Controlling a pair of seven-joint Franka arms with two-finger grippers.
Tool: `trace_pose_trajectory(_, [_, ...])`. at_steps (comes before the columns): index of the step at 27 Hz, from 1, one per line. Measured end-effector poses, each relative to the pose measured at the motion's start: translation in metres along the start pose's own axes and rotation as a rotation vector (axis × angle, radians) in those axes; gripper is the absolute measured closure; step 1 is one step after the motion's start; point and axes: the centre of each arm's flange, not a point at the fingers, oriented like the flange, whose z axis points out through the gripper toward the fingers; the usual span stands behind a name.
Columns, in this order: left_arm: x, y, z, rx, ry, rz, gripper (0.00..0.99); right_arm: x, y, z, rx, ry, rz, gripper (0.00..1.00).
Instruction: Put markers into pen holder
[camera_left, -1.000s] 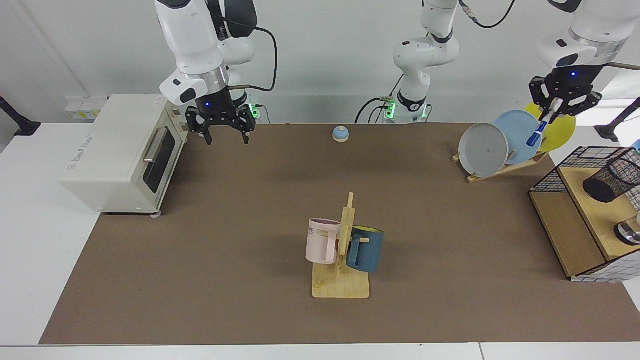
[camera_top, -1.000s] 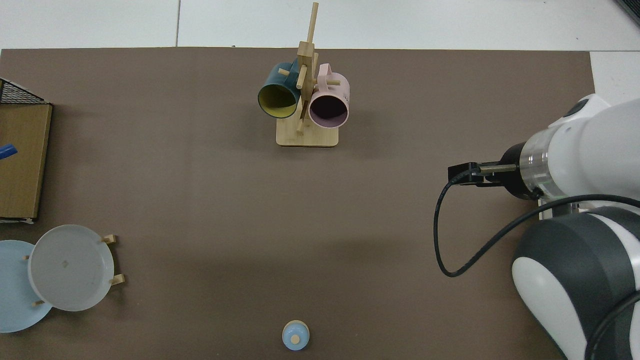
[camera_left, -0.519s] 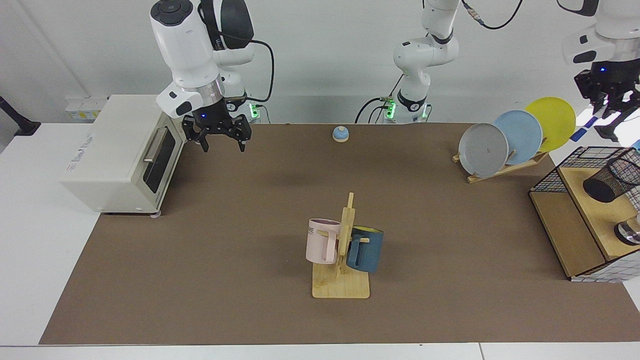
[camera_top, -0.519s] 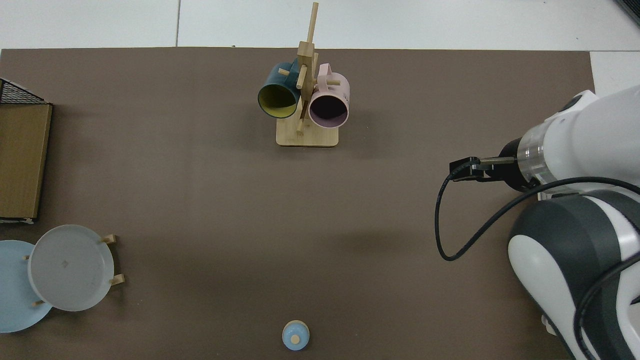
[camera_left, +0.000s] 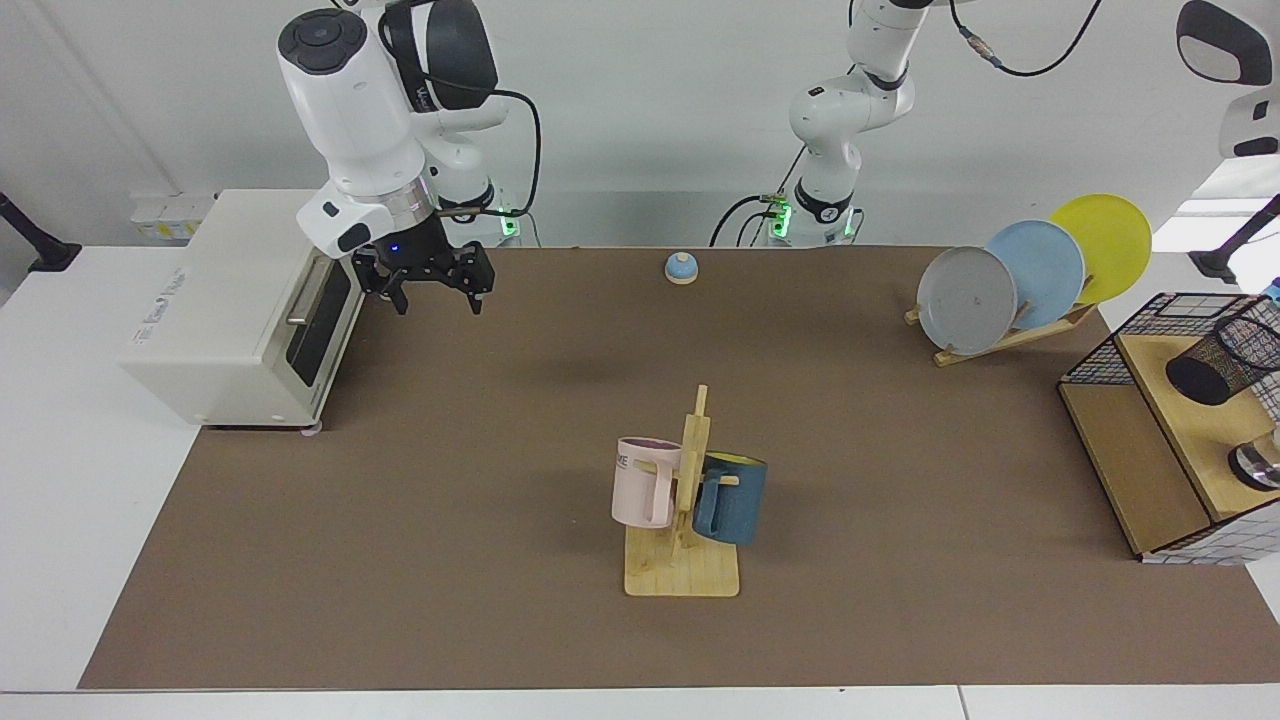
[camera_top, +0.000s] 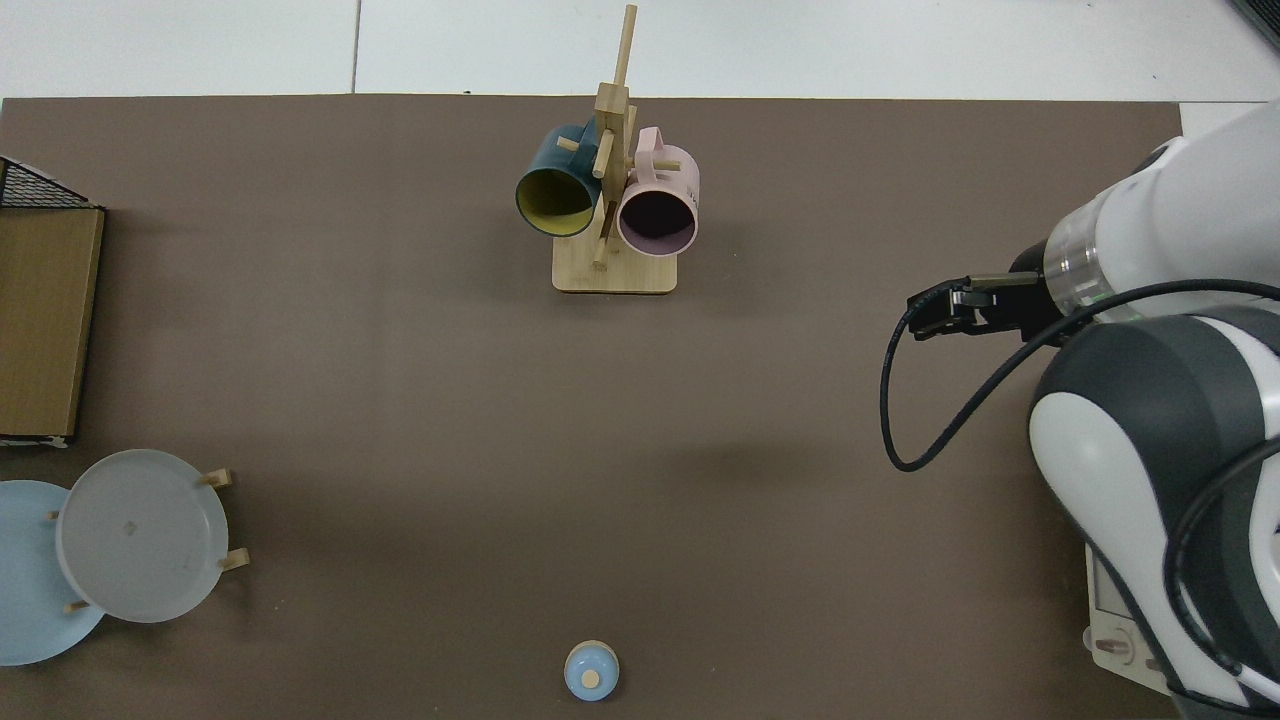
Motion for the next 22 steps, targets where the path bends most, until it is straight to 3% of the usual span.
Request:
trace_pose_trajectory(11, [0.019, -0.016, 0.034, -0.024, -0.122, 0.093, 0.824, 0.006, -0.002, -0.001, 0.002, 0.002, -0.002, 0.0])
trace_pose_trajectory(22, [0.047, -0.026, 0.084, -0.06, -0.148, 0.165, 0.824, 0.006, -0.001, -0.001, 0.002, 0.004, -0.001, 0.0])
